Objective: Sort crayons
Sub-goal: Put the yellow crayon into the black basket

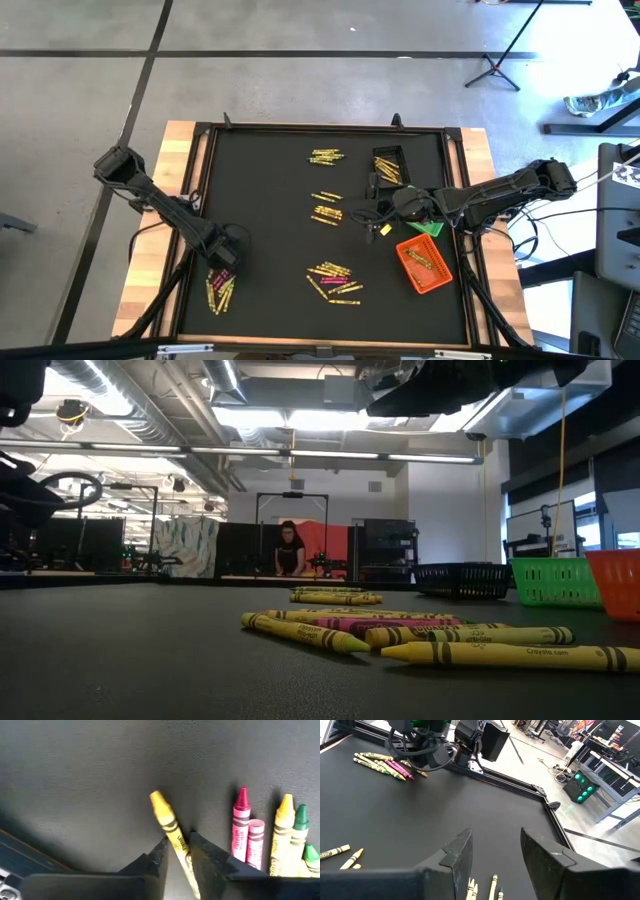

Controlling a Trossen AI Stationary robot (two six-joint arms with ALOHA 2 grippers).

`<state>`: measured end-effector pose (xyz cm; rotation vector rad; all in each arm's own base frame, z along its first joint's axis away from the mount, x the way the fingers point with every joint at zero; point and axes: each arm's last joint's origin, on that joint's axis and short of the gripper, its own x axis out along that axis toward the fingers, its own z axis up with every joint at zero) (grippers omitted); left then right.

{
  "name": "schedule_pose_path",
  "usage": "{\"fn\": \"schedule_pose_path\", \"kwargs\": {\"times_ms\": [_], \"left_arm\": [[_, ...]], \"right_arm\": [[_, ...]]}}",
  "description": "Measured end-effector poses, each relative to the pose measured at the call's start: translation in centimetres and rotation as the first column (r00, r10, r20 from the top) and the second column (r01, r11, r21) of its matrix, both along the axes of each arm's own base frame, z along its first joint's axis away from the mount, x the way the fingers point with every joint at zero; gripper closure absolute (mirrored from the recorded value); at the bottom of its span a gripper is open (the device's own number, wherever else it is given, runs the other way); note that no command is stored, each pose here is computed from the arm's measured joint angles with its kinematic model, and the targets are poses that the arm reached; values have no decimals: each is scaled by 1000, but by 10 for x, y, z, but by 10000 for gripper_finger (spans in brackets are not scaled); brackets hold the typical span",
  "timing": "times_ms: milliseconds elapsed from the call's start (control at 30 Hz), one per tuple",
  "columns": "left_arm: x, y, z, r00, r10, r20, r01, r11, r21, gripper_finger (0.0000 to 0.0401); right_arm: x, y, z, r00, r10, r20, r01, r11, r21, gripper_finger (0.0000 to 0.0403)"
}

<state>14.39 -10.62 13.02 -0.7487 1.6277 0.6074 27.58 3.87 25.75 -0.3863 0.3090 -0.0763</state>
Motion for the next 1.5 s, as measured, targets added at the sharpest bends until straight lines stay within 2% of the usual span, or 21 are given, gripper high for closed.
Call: {"fn": "schedule_pose_path", "kwargs": {"times_ms": [200,333,500,633,700,833,900,1000,1067,1133,1333,1433,1500], "left_arm": [[0,0,0,1000,-21,2,21,1000,7,388],[1,0,2,999,-43,14,43,999,26,394],[11,0,18,989,-140,46,134,985,110,389],[35,-6,47,936,-301,182,277,949,148,391],[47,-7,62,886,-394,245,346,913,218,391],[69,-3,90,756,-572,317,469,812,346,391],[82,3,104,699,-627,342,453,760,467,391],[101,8,119,575,-739,351,414,633,654,391],[112,8,125,486,-801,351,378,554,741,392],[121,10,127,409,-841,354,338,500,798,392],[137,16,132,266,-898,351,208,409,889,392],[143,22,129,217,-921,322,146,357,923,392],[147,25,127,189,-931,311,124,336,933,392]], "right_arm": [[0,0,0,1000,0,1,0,1000,0,240],[0,0,0,1000,0,1,0,1000,0,240],[0,0,1,1000,-1,10,1,1000,4,240],[0,0,2,1000,-13,19,13,999,40,236],[0,0,1,1000,-15,14,14,999,44,223],[1,0,0,1000,-17,11,16,999,49,177],[1,0,0,1000,-15,11,14,999,50,154],[1,1,0,1000,-1,10,1,998,56,133],[1,2,0,999,41,10,-42,997,69,127],[2,3,1,996,89,18,-90,993,82,126],[4,7,4,982,180,63,-186,977,102,125],[8,9,2,967,239,86,-248,962,115,127],[13,11,-1,956,275,105,-287,951,119,134]]}}
